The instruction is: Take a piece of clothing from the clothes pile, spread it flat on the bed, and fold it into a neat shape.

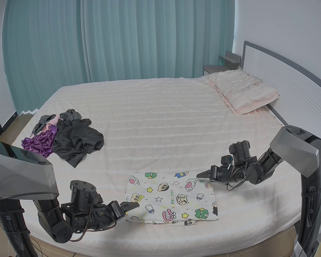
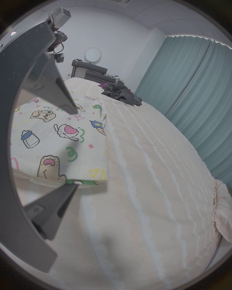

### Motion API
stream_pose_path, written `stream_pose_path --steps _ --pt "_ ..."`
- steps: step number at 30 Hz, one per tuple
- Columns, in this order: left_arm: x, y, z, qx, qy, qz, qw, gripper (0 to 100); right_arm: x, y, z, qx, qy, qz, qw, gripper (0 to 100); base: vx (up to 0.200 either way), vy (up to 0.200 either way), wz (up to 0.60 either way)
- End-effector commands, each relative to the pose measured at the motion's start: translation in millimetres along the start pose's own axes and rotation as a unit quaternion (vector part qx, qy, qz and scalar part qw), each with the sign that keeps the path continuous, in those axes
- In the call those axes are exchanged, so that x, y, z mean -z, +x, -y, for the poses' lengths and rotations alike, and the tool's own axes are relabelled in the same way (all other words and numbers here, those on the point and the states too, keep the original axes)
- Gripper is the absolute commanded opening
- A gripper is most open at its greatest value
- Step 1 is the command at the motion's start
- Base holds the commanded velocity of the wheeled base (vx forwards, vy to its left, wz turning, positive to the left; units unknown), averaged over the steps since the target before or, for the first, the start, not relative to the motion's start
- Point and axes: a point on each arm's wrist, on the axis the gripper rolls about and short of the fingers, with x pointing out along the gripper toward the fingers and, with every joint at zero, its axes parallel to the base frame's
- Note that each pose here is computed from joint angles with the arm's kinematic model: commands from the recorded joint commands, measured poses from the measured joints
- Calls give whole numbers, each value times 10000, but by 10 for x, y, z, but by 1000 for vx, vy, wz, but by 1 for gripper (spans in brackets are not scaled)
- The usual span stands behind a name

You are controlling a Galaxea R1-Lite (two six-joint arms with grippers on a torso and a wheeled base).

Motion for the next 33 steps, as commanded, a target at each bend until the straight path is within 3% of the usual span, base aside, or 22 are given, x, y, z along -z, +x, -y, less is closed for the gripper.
stream_pose_path --steps 1,10,16,31,32,33 --pt "0 0 1 3 1 0 10000 100 -29 1 2 -8 -12 40 10000 0 0 0 0" --pt "-1 0 0 -2 1 7 10000 100 -71 -25 35 73 -15 181 9998 0 0 0 0" --pt "2 -2 -2 -8 -1 2 10000 100 -121 -47 59 439 21 451 9980 0 0 0 0" --pt "1 0 -6 -45 -10 42 10000 100 -117 -69 113 638 101 517 9966 0 0 0 0" --pt "1 0 -6 -45 -10 42 10000 100 -116 -69 114 648 111 515 9965 100 0 0 0" --pt "1 0 -6 -45 -10 42 10000 100 -119 -73 110 638 108 518 9966 100 0 0 0"
